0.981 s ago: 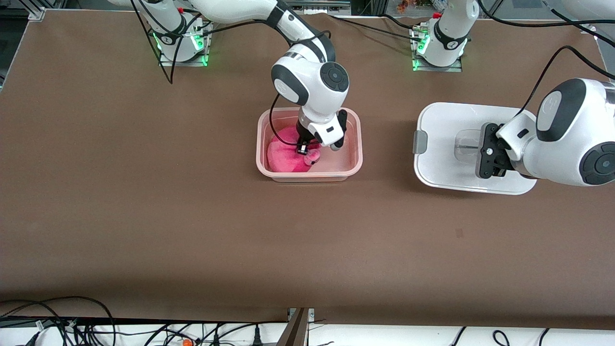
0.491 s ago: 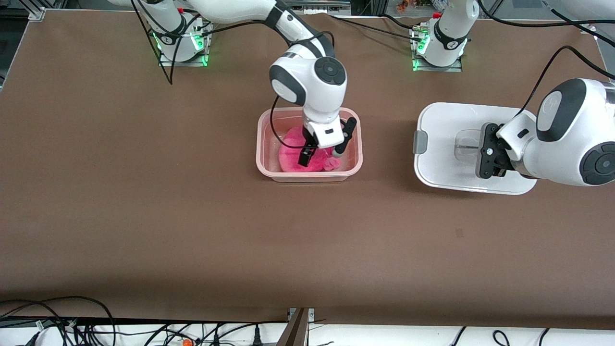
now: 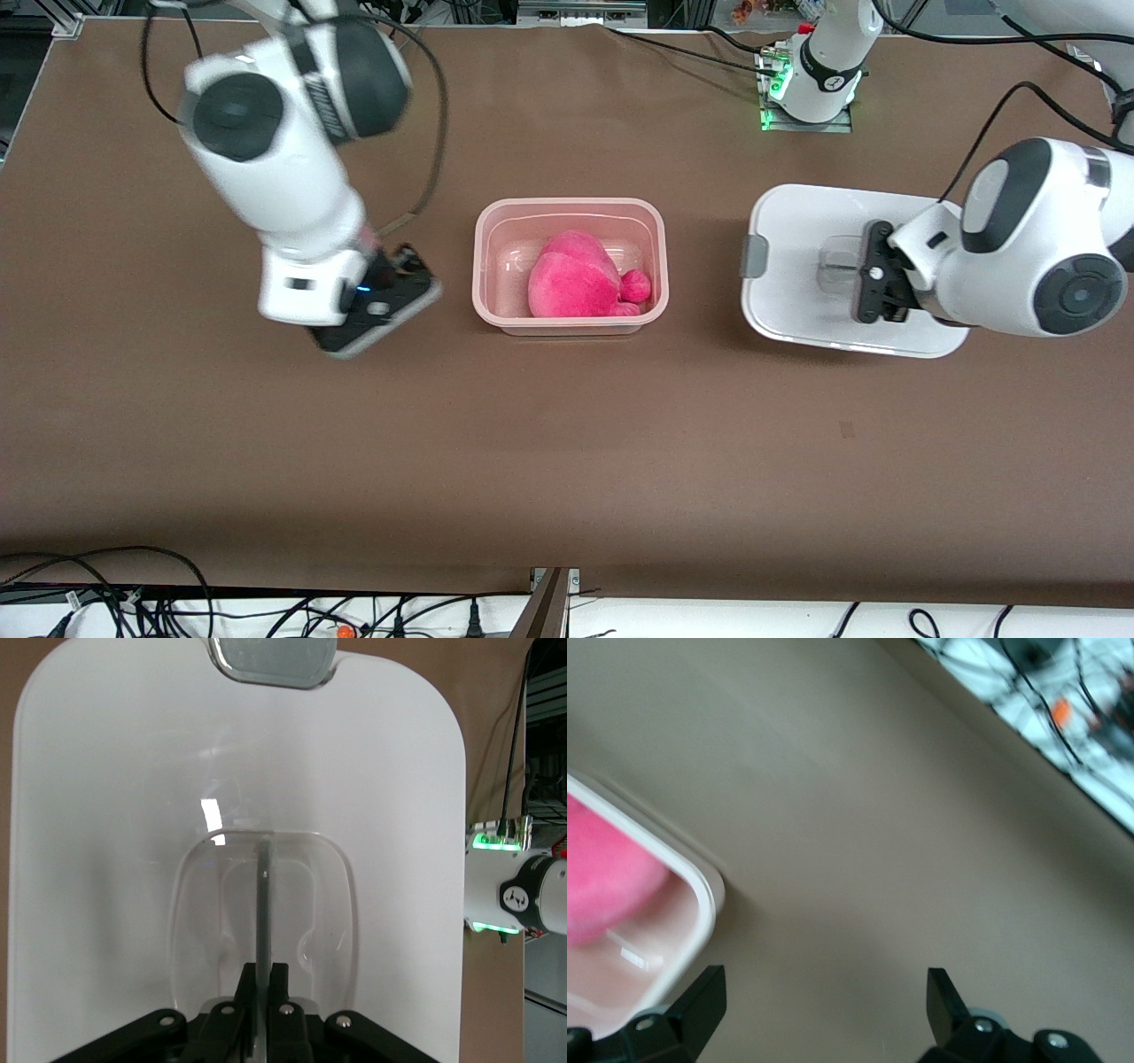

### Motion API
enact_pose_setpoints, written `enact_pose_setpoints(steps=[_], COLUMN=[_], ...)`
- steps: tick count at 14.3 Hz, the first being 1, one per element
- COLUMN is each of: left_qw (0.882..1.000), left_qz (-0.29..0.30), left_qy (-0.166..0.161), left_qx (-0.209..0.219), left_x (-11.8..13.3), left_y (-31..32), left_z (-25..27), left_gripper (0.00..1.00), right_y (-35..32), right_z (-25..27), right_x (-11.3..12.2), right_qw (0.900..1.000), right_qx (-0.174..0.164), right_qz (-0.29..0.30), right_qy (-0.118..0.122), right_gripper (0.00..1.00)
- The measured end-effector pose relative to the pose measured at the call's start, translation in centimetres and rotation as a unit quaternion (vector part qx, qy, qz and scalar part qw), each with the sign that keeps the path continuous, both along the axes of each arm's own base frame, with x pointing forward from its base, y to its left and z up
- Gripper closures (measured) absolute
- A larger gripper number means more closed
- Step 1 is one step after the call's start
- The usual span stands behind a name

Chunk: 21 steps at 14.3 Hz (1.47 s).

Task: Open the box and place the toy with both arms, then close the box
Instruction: 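Withdraw the right gripper while the left gripper carries the lid over the tub, then lower the lid onto the box and press it shut with the left gripper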

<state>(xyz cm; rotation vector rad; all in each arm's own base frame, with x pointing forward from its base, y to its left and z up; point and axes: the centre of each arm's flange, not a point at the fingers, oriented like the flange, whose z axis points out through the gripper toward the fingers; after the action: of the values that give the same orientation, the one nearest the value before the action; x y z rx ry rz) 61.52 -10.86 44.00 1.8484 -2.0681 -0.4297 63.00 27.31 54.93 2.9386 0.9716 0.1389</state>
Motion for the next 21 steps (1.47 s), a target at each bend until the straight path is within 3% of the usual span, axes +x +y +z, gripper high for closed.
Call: enact_pose_setpoints(steps=[2,6,9,13,16,21], left_qw=[0.999,0.995,0.996,0.994,0.992,0.990], left_qz=[-0.031,-0.081,-0.037,0.024,0.053,0.075], left_qy=[-0.011,-0.055,-0.081,-0.105,-0.111,-0.113], left_qx=[-0.021,-0.033,-0.022,-0.024,-0.031,-0.031], left_x=[-0.9,-3.7,-6.1,-9.1,-10.0,-9.8], left_y=[-6.1,-18.0,-25.3,-34.1,-37.3,-37.8], left_z=[1.0,1.3,0.0,-4.6,-8.1,-9.3], left_gripper=[0.93,0.93,0.93,0.93,0.93,0.93], right_y=[-3.8,-15.2,-21.7,-22.8,-22.1,-23.2], right_z=[1.5,3.3,5.7,6.7,6.3,5.9], right_x=[-0.7,-1.3,-3.3,-4.6,-4.7,-4.5], right_qw=[0.999,0.988,0.976,0.960,0.959,0.957], right_qx=[0.015,0.029,0.039,0.046,0.045,0.055], right_qz=[-0.041,-0.139,-0.207,-0.267,-0.271,-0.275], right_qy=[0.031,0.053,0.056,0.064,0.068,0.075], right_gripper=[0.00,0.00,0.00,0.00,0.00,0.00])
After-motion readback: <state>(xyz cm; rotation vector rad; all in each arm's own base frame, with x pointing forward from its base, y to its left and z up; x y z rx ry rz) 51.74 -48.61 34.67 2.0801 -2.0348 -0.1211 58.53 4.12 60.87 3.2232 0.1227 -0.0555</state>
